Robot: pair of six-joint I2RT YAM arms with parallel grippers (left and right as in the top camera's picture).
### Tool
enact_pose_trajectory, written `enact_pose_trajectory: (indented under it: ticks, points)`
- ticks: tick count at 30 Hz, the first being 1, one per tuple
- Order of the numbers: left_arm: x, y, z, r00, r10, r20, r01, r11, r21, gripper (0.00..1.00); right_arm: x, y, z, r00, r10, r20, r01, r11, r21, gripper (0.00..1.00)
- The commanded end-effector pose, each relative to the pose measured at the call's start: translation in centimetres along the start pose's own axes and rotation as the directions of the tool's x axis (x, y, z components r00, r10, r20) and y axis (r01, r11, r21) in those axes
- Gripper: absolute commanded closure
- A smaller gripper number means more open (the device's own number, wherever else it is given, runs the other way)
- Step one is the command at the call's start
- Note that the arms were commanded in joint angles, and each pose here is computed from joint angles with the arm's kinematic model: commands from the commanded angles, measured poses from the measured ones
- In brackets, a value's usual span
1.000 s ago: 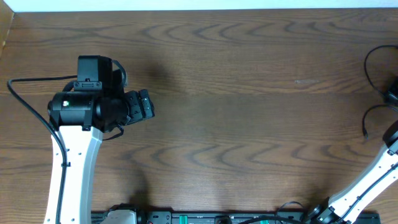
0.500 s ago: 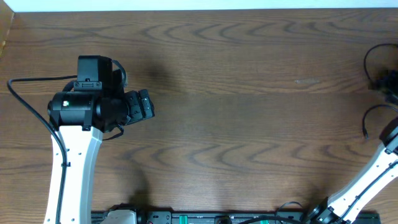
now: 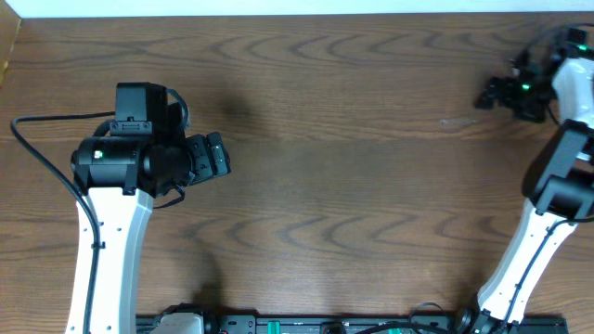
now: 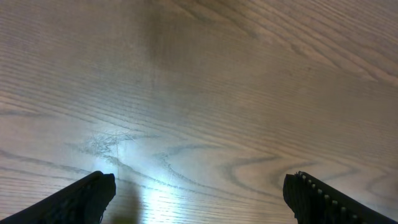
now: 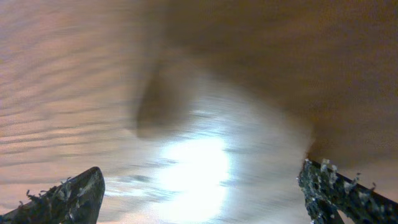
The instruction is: Untangle cables
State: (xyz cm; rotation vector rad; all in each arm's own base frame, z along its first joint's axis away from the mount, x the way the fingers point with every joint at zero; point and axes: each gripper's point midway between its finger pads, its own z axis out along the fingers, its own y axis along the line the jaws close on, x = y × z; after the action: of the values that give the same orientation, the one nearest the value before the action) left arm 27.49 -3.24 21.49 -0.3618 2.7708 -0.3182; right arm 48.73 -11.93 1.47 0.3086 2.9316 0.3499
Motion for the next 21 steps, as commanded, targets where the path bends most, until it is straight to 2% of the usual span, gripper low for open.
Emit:
enact_pose_trajectory:
  ticks: [1,5,9,14,17,21]
  points:
    - [-0.4,0.3,-1.2,0.998,0.024,0.059,-0.023,1.0,-0.021,0.08,-0.9,3.3,-2.3,0.997,-0.063,0.053,0.065,0.997,-0.037,0.02]
    - [-0.5,0.4,-2.6,0.993,0.033,0.115,-0.03,0.999,-0.03,0.08,-2.7,6.6,-9.1,0.962,-0.179,0.206,0.184,0.983,-0.009,0.01]
    - [-0.4,0.3,-3.5,0.988,0.04,0.148,-0.037,0.999,-0.024,0.08,-2.7,10.2,-17.4,0.885,-0.303,0.353,0.306,0.951,0.048,0.01]
    - [-0.3,0.3,-3.9,0.986,0.042,0.161,-0.039,0.999,-0.021,0.08,0.2,12.8,-26.2,0.812,-0.346,0.47,0.343,0.934,0.096,0.01]
    - [-0.2,0.3,-3.9,0.986,0.05,0.159,-0.047,0.999,-0.022,0.08,3.2,13.7,-29.8,0.786,-0.382,0.487,0.373,0.92,0.121,0.01]
    - [-0.2,0.3,-3.9,0.985,0.073,0.158,-0.07,0.997,-0.027,0.08,7.0,14.8,-33.2,0.776,-0.374,0.508,0.369,0.922,0.114,0.09]
